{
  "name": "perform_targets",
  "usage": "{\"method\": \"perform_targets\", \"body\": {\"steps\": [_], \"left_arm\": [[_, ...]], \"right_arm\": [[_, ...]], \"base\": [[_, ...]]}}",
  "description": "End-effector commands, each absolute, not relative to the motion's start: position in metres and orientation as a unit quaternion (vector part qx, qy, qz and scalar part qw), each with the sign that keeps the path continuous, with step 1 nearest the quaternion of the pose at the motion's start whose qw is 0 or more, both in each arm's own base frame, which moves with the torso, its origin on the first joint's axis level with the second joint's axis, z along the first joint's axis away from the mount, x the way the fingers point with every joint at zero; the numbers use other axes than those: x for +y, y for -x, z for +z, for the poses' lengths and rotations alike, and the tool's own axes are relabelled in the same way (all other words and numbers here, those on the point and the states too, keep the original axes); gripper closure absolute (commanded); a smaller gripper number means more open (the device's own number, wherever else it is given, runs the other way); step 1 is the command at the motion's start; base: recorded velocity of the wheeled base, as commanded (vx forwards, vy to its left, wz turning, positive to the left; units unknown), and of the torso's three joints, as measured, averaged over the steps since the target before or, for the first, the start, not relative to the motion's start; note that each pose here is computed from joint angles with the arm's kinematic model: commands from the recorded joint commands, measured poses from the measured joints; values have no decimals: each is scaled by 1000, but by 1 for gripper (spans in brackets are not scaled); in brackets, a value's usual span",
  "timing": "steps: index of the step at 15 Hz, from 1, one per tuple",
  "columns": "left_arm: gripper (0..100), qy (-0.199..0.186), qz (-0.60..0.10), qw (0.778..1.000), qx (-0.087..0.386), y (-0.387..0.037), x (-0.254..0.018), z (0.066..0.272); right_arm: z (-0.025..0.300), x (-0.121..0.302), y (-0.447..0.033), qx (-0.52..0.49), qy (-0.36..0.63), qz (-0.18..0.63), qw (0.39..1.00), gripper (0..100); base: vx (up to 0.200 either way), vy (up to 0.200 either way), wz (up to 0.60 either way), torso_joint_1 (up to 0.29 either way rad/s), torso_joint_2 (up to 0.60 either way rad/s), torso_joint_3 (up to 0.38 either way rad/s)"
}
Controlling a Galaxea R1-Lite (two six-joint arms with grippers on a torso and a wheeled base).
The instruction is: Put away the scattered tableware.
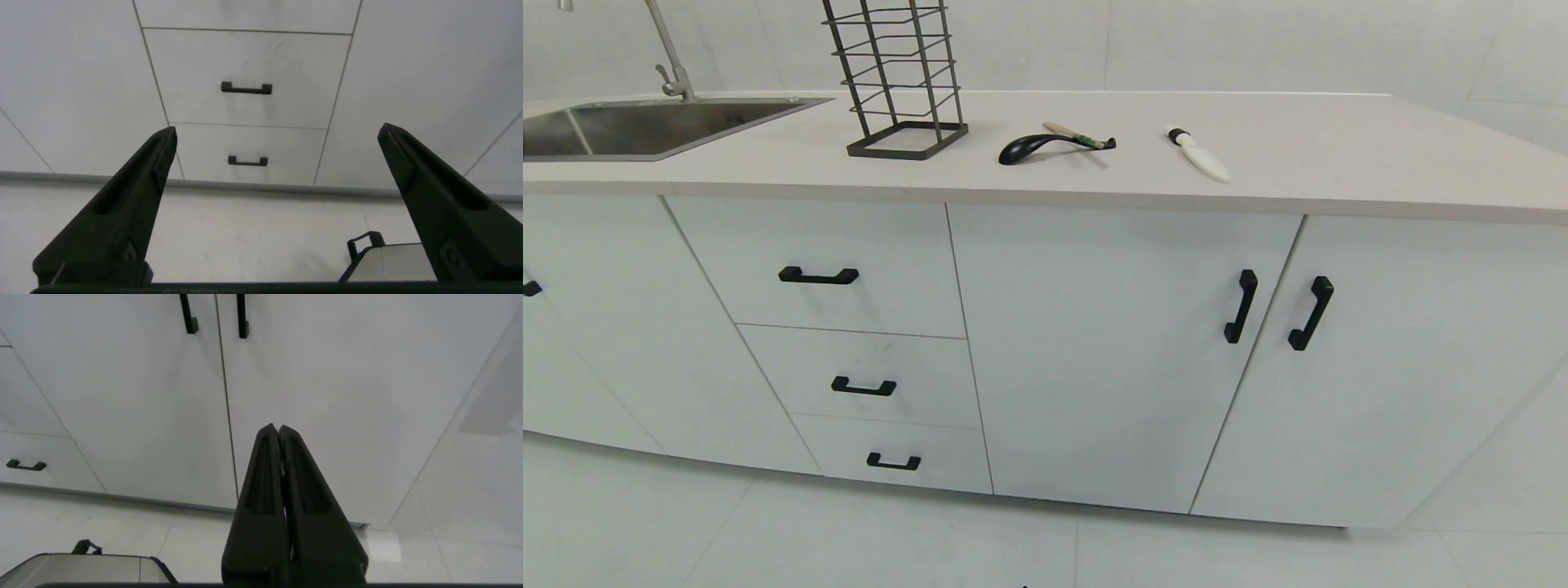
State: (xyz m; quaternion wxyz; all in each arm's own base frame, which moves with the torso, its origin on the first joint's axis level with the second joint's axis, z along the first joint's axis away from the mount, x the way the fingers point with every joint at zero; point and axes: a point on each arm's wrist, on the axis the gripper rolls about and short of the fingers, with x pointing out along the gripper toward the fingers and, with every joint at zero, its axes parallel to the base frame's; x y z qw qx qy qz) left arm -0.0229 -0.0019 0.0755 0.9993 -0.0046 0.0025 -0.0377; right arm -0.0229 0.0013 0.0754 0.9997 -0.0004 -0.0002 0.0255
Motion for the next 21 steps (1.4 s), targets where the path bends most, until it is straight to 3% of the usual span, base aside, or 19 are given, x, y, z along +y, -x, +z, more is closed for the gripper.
{"method": "perform_targets", "body": {"steps": [1, 11, 17, 19, 21], "left_arm": [[0, 5, -38, 999, 3, 23, -2, 76], [0, -2, -38, 999, 3, 23, -2, 76], [0, 1, -62, 997, 36, 18, -1, 77], [0, -4, -69, 997, 31, 18, -2, 77], [0, -34, -64, 997, -11, 23, -3, 78]], "right_arm": [[75, 1, 23, 0, 1, 25, 1000, 100], [75, 1, 23, 0, 1, 26, 1000, 100], [75, 1, 23, 1, -1, 26, 1000, 100], [75, 1, 23, 0, 0, 25, 1000, 100], [76, 1, 23, 0, 0, 25, 1000, 100]], "base": [[0, 0, 0, 0, 0, 0], [0, 0, 0, 0, 0, 0], [0, 0, 0, 0, 0, 0], [0, 0, 300, 1, 1, 1], [0, 0, 600, -2, 0, 0]]}}
